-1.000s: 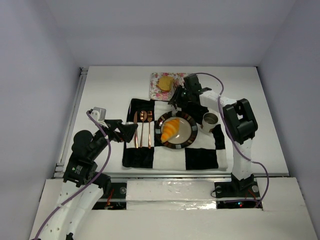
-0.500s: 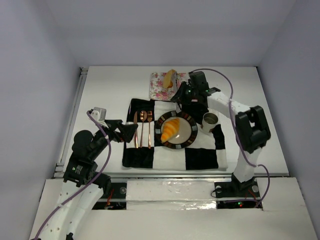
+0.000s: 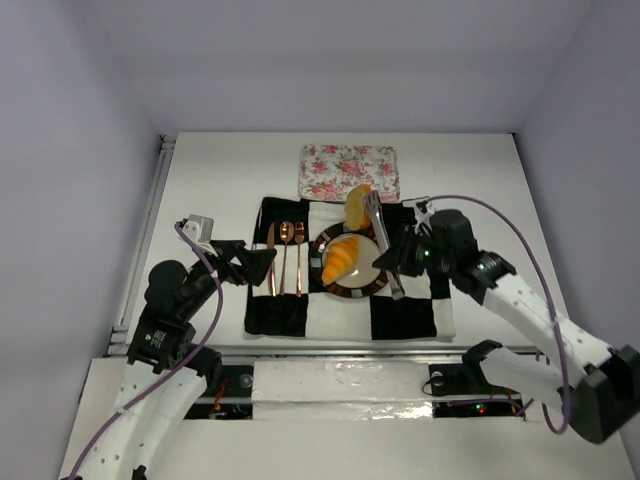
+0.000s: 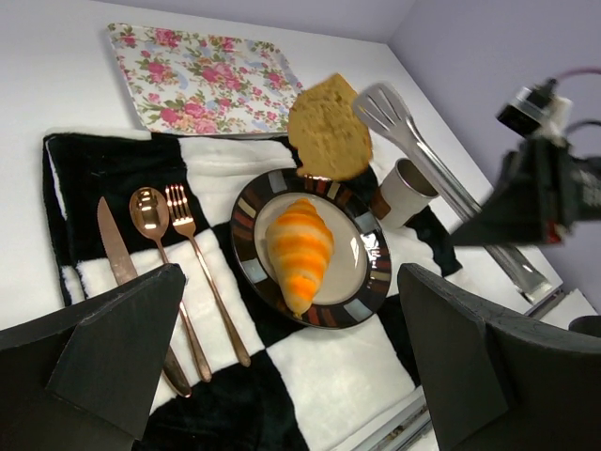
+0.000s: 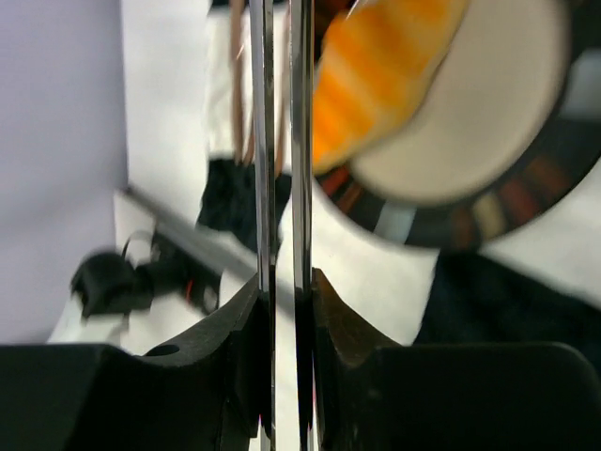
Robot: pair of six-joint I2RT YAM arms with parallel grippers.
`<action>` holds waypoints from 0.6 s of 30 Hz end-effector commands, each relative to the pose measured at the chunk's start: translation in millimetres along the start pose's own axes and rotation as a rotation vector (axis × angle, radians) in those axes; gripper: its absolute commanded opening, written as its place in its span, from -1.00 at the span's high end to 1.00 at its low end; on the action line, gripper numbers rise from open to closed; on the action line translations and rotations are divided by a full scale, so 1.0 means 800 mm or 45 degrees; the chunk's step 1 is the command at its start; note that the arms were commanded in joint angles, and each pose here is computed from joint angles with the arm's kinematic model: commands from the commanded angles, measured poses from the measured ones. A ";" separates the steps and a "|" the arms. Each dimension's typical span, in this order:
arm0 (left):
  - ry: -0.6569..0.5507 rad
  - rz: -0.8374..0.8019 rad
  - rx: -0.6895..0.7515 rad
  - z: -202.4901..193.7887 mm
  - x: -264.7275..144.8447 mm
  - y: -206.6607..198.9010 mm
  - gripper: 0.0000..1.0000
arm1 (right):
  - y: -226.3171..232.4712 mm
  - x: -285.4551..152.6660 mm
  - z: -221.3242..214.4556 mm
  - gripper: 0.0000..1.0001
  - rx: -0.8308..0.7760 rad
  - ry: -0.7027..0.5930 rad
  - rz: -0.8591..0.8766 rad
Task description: Place the bread
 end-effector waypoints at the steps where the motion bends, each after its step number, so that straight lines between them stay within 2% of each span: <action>1: -0.023 -0.052 0.014 0.004 0.003 -0.006 -0.98 | 0.034 -0.043 -0.030 0.68 0.001 0.034 0.123; 4: -0.022 -0.047 0.011 0.005 0.003 -0.006 -0.98 | 0.045 -0.070 -0.057 0.67 0.017 0.080 0.156; 10: -0.022 -0.032 0.004 0.004 0.005 -0.004 -0.98 | 0.040 -0.082 -0.097 0.67 0.089 0.149 0.206; 14: -0.024 -0.026 0.004 0.004 0.005 -0.003 -0.98 | 0.017 -0.071 -0.123 0.67 0.129 0.228 0.137; 18: -0.020 -0.025 0.001 0.004 0.006 -0.003 -0.98 | 0.006 -0.073 -0.130 0.66 0.122 0.219 0.063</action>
Point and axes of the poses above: each gripper's point midway between its finger pads, its own x axis out along the fingers, its own y axis along the line the jaws close on, z = x × y, the point moved 9 cm from there along -x, back along the fingers, and after that the axes turned 14 degrees about -x, right-handed, at the moved point
